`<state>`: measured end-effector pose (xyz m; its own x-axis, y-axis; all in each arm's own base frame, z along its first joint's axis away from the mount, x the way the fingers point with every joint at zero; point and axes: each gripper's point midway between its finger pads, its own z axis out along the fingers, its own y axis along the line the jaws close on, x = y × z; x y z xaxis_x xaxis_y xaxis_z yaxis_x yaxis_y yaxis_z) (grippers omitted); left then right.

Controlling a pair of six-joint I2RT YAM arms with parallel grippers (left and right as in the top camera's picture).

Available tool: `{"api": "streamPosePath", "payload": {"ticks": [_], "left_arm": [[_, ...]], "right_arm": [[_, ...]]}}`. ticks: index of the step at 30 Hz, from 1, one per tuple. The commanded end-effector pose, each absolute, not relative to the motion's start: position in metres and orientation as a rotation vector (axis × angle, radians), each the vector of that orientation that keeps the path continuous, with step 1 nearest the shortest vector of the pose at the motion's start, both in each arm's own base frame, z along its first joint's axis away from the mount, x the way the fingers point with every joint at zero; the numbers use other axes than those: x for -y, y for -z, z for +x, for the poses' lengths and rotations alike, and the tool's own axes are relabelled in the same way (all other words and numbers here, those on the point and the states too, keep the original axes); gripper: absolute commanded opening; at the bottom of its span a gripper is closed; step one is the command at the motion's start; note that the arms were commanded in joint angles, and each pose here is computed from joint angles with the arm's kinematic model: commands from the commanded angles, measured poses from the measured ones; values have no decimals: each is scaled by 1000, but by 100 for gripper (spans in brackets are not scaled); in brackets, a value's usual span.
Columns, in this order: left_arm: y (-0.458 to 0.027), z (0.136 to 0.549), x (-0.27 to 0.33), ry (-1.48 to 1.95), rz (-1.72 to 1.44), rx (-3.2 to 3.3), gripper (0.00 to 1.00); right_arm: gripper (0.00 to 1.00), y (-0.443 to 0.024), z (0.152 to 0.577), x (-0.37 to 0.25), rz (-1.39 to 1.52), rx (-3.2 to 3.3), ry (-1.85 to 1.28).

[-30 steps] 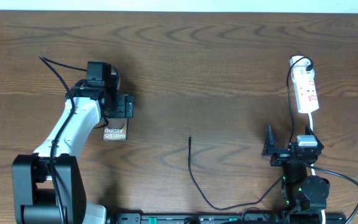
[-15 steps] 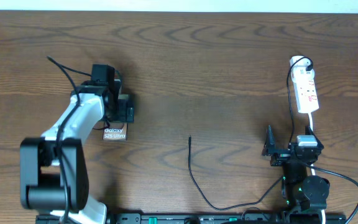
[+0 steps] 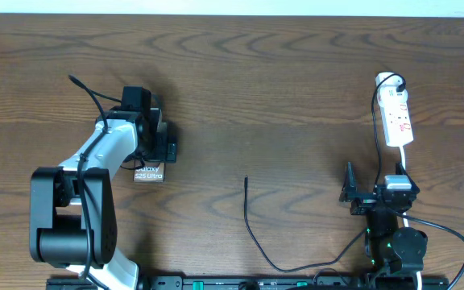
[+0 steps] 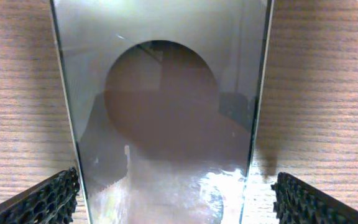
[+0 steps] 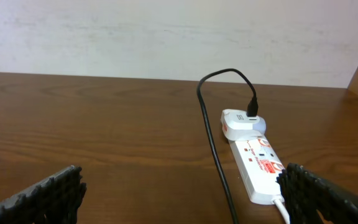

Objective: Plug charger to phone and switch on socket
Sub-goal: 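Close the left gripper on the phone's sides and adjust grip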

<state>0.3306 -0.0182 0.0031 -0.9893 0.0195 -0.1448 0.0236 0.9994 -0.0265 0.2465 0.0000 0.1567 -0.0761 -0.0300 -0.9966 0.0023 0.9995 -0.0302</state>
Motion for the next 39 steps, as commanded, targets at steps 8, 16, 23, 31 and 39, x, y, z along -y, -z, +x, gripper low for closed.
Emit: {"api": "streamPosePath", "payload": {"ticks": [8,16,23,31,39], "left_arm": [[-5,330,12,65,14,-3001,98],[-5,330,7,64,-10,-3003,98],[-4,329,7,64,-10,-3008,98],[3,324,7,64,-11,-3039,98],[4,326,7,64,-10,-3035,98]], "right_arm": [[99,-157,246,1,-5,-1646,21],[99,-157,246,1,-5,-1646,21],[99,-157,246,1,-5,-1646,21],[99,-157,246,1,-5,-1646,21],[99,-157,246,1,-5,-1647,21]]}}
